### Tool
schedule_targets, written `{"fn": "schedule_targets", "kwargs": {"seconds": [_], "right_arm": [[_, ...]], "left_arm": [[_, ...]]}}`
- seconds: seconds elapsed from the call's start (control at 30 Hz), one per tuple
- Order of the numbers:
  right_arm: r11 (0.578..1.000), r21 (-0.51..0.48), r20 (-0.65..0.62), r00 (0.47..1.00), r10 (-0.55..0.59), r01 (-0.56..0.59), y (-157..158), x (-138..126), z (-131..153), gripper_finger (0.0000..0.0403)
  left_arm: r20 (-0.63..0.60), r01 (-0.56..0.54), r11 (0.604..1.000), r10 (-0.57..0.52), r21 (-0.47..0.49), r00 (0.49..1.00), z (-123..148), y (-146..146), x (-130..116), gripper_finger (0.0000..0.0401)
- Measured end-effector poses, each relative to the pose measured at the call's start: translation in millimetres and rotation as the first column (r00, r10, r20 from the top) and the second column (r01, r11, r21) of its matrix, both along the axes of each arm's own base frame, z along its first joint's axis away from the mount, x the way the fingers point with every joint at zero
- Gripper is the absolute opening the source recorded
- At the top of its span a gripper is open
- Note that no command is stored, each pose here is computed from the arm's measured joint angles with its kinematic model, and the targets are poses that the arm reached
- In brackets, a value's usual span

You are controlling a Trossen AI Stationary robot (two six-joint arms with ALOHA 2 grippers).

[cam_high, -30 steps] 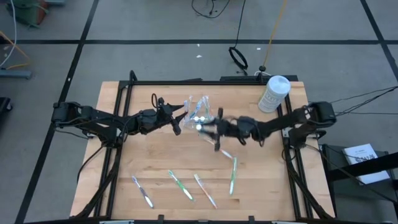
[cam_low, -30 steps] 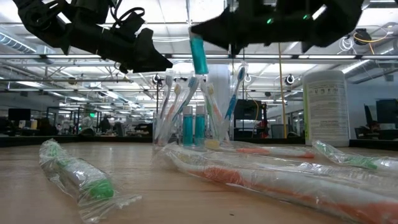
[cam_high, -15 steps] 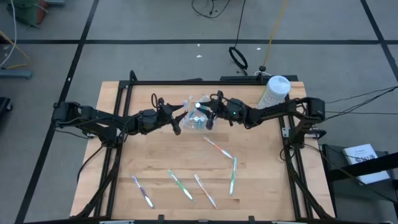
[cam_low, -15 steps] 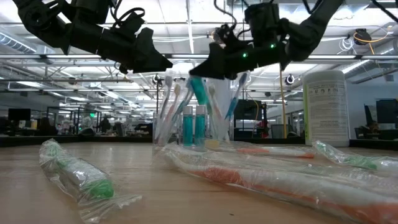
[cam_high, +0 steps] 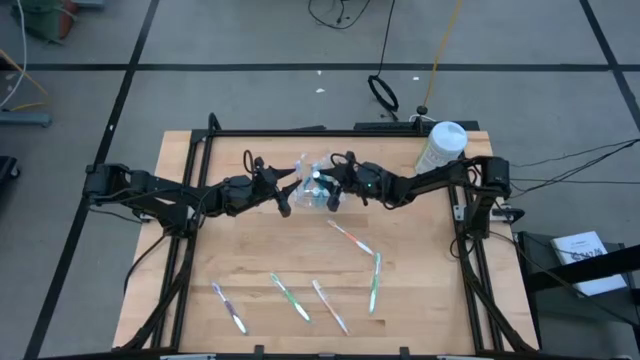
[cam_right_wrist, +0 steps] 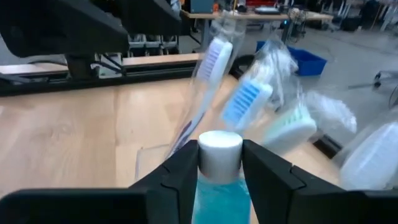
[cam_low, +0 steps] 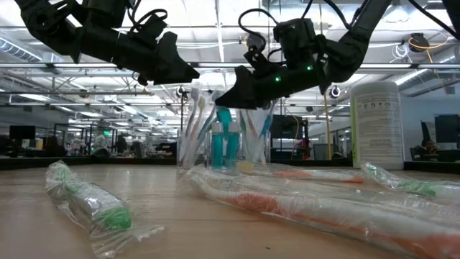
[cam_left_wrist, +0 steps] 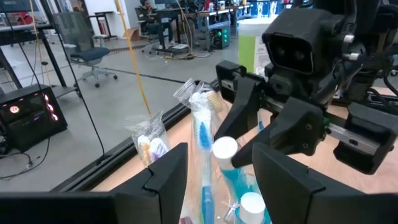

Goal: Pick & Place Toothbrushes
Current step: Put the mouthwash into the transparent organizer, then put the orange toothbrush into the transparent organizer

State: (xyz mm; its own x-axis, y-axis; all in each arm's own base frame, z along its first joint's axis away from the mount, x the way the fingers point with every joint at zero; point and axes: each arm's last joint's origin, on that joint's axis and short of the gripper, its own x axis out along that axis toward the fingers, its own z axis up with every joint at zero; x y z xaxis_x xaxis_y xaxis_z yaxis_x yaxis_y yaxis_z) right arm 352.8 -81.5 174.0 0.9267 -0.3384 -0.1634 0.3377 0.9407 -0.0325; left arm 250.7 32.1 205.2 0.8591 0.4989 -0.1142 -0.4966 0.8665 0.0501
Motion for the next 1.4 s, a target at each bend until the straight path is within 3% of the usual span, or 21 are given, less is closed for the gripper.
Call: {"fn": "schedule_targets", "kwargs": {"seconds": [0.3, 0.6, 0.77, 0.93, 1.1, 1.4], "right_arm": [[1.000, 0.023, 0.021, 1.000, -0.003, 0.002, 0, 0, 1, 0.0153], [1.000, -0.006, 0.049, 0.999, 0.015, -0.015, 5, -1, 11, 0.0157], [0.998, -0.040, 0.024, 0.998, 0.054, -0.053, 18, -7, 31, 0.0153], [0.992, 0.000, -0.120, 0.985, 0.127, -0.128, 45, -21, 43, 0.0145], [0.976, 0.100, -0.290, 0.933, 0.213, -0.192, 77, -40, 45, 0.0142], [0.940, 0.321, -0.401, 0.882, 0.247, -0.117, 107, -55, 27, 0.0142]], "left_arm": [[0.000, 0.000, 1.000, 0.000, 0.000, 1.000, 0, 0, 0, 0.0186], [-0.001, 0.000, 1.000, 0.000, 0.000, 1.000, 0, 0, 0, 0.0186], [-0.001, 0.000, 1.000, 0.000, 0.000, 1.000, 0, 0, 0, 0.0186], [-0.009, 0.000, 1.000, 0.000, -0.001, 1.000, -1, 0, 0, 0.0186], [-0.009, 0.000, 1.000, 0.000, -0.001, 1.000, -1, 0, 0, 0.0186], [-0.007, 0.000, 1.000, 0.000, -0.004, 1.000, -1, 0, 0, 0.0186]]}}
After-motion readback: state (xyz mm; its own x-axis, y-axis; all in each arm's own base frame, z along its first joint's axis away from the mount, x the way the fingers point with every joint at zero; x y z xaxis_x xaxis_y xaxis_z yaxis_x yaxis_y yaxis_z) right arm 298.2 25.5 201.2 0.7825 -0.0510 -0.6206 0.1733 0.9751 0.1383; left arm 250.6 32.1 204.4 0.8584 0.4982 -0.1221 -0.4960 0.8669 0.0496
